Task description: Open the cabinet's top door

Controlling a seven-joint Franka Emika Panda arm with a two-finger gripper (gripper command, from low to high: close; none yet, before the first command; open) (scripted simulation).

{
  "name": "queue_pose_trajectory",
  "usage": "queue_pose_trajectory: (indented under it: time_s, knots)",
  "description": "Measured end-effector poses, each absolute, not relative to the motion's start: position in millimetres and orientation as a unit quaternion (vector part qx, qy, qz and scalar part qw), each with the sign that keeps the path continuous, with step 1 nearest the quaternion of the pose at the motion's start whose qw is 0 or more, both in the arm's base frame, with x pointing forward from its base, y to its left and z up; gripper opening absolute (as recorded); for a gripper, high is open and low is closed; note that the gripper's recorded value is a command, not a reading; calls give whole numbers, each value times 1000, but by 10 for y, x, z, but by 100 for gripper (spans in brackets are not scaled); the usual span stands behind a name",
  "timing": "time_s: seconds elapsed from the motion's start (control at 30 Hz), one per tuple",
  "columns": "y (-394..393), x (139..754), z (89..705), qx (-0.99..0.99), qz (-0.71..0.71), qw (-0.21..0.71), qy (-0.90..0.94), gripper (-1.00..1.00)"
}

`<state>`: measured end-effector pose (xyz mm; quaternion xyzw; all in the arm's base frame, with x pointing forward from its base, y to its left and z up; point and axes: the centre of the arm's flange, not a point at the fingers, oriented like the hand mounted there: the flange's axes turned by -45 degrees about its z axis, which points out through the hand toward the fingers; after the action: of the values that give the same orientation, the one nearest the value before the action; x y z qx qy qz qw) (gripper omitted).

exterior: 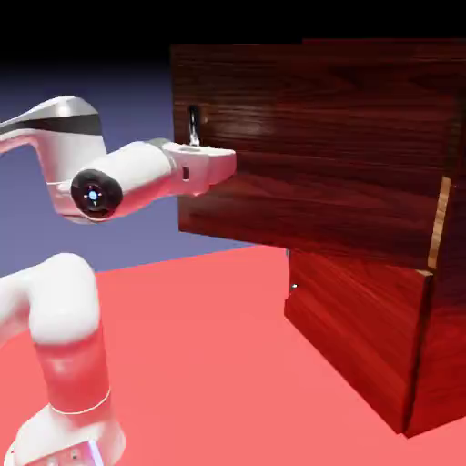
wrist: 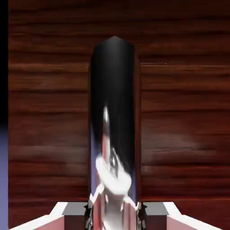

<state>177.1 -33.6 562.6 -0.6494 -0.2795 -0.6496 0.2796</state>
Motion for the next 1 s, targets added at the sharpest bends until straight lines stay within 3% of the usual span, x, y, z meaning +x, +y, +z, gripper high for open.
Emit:
queue_pose_trajectory:
  time_s: [0.57,1.0]
  knots:
    - [-1769,1398,5626,-594,-594,384,-384,-100]
    - [-3101,1484,5627,-529,-529,469,-469,-100]
